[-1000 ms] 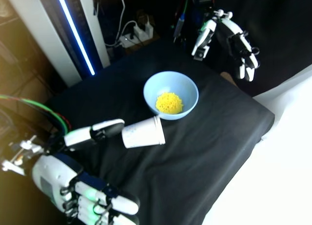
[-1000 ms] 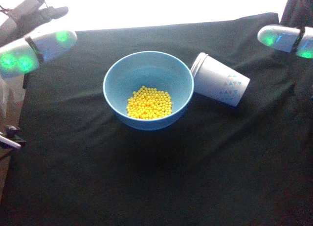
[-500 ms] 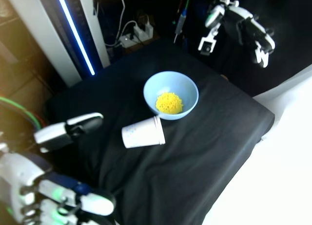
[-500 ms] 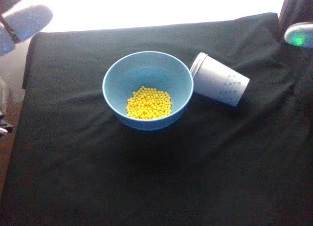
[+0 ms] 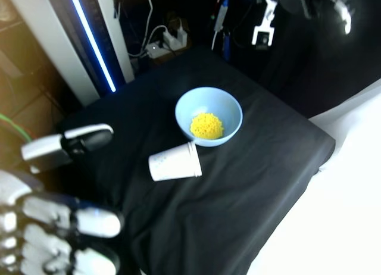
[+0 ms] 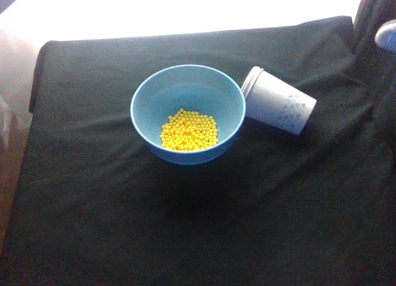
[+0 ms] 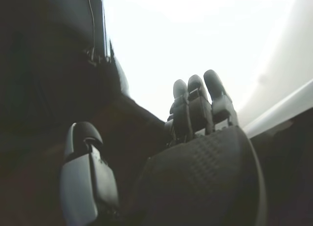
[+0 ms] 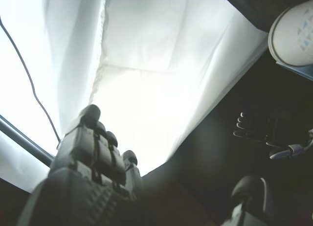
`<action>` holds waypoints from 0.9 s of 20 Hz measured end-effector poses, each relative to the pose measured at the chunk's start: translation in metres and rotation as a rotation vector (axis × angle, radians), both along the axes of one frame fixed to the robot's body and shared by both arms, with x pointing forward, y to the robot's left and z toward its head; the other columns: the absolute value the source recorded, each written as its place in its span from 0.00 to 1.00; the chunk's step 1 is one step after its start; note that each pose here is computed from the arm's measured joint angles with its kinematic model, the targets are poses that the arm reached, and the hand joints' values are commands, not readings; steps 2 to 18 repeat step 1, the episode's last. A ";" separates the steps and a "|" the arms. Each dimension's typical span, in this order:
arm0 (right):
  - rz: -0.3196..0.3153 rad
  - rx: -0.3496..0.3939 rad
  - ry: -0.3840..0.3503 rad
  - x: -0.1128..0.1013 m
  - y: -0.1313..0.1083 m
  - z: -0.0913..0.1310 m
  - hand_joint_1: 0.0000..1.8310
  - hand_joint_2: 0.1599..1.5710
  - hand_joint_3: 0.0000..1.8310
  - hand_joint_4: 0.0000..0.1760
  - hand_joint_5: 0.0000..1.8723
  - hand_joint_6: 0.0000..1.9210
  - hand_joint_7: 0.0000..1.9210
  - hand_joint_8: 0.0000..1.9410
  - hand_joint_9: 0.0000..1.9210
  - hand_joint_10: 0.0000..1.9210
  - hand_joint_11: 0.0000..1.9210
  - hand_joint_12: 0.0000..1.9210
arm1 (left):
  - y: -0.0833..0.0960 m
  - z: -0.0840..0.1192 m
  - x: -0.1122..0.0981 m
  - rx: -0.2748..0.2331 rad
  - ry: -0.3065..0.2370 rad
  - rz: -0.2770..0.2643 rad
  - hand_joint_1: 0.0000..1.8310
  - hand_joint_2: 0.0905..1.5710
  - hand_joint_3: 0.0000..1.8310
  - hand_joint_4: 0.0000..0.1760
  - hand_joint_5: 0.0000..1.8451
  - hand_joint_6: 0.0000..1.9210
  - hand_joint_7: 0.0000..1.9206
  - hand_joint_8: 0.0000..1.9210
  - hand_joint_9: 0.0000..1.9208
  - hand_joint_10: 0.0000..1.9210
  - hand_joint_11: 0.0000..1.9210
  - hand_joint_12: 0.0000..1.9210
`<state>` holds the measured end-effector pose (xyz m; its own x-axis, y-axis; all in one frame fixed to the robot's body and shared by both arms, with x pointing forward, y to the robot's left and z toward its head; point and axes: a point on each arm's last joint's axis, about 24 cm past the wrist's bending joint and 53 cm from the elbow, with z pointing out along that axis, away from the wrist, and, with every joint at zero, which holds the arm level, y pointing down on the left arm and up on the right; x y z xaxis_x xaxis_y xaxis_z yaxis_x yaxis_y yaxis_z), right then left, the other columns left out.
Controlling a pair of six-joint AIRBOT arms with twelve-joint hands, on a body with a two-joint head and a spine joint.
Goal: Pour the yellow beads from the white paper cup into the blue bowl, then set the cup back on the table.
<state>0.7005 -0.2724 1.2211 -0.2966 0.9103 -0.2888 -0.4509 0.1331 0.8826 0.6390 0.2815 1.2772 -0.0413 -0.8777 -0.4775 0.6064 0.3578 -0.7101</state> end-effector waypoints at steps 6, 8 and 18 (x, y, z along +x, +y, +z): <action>-0.002 0.004 -0.039 -0.006 -0.004 0.013 0.43 0.36 0.00 1.00 0.00 0.00 0.00 0.00 0.00 0.00 0.00 0.00 | 0.001 0.008 -0.005 0.003 -0.029 0.000 0.23 0.60 0.00 0.00 0.12 0.01 0.20 0.00 0.17 0.00 0.00 0.32; -0.002 0.004 -0.039 -0.006 -0.004 0.013 0.43 0.36 0.00 1.00 0.00 0.00 0.00 0.00 0.00 0.00 0.00 0.00 | 0.001 0.008 -0.005 0.003 -0.029 0.000 0.23 0.60 0.00 0.00 0.12 0.01 0.20 0.00 0.17 0.00 0.00 0.32; -0.002 0.004 -0.039 -0.006 -0.004 0.013 0.43 0.36 0.00 1.00 0.00 0.00 0.00 0.00 0.00 0.00 0.00 0.00 | 0.001 0.008 -0.005 0.003 -0.029 0.000 0.23 0.60 0.00 0.00 0.12 0.01 0.20 0.00 0.17 0.00 0.00 0.32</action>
